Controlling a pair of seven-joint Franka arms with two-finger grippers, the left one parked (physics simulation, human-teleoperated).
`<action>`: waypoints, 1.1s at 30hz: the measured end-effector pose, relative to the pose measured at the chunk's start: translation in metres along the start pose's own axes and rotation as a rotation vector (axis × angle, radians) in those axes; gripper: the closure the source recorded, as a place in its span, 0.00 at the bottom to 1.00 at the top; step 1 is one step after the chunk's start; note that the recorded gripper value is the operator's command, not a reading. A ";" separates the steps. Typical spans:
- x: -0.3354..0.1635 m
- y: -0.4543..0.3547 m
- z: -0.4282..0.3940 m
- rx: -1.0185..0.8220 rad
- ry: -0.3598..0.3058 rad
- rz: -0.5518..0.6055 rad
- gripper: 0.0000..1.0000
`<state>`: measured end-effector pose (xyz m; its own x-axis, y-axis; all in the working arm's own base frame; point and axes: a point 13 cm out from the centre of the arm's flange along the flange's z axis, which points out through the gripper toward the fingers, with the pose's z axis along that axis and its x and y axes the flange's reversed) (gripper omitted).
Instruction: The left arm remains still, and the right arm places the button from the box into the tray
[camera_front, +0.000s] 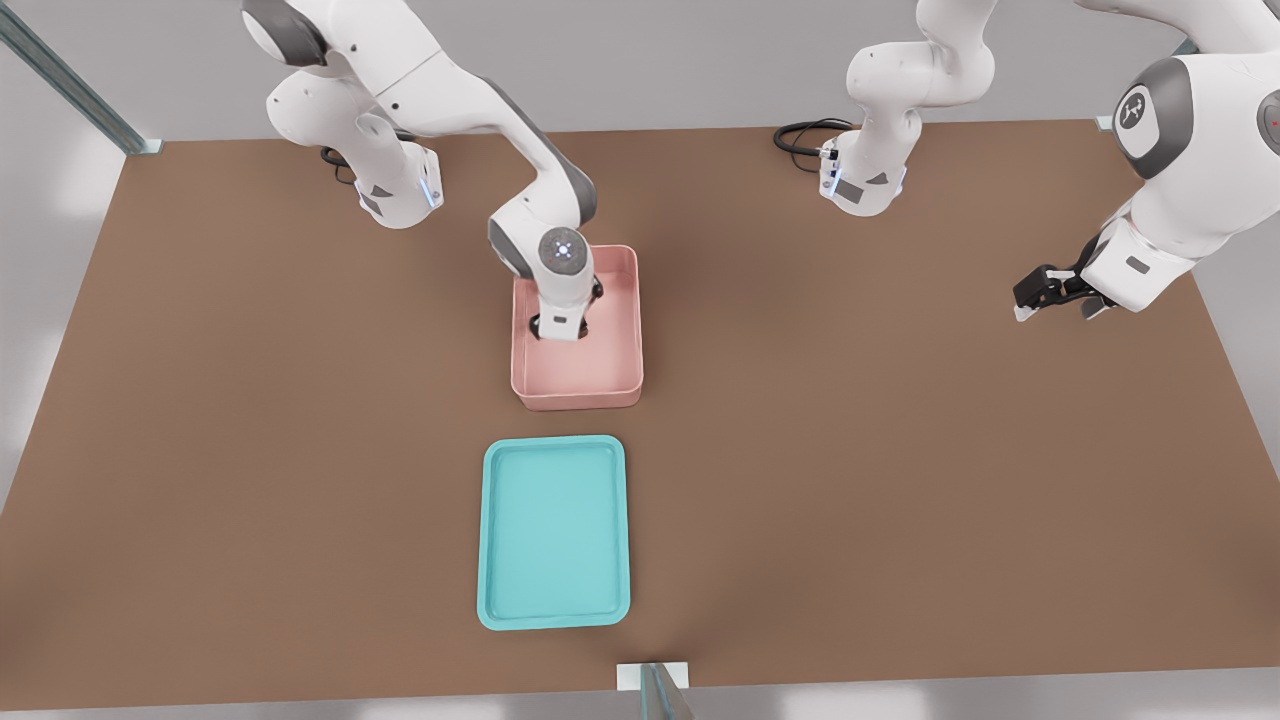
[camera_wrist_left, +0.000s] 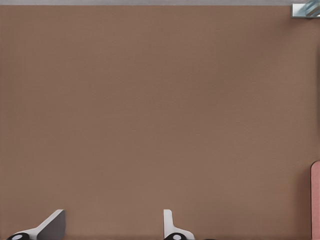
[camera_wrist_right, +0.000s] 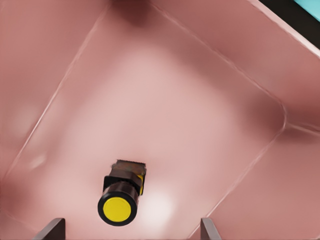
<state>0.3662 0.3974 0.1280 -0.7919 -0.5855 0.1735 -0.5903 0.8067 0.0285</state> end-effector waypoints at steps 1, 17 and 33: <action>-0.002 0.001 0.003 -0.002 -0.010 0.007 0.00; -0.006 0.008 0.073 0.028 -0.042 0.031 0.00; -0.001 0.012 0.078 0.025 -0.053 0.052 0.54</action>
<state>0.3475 0.4013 0.0509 -0.8286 -0.5465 0.1214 -0.5510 0.8345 -0.0040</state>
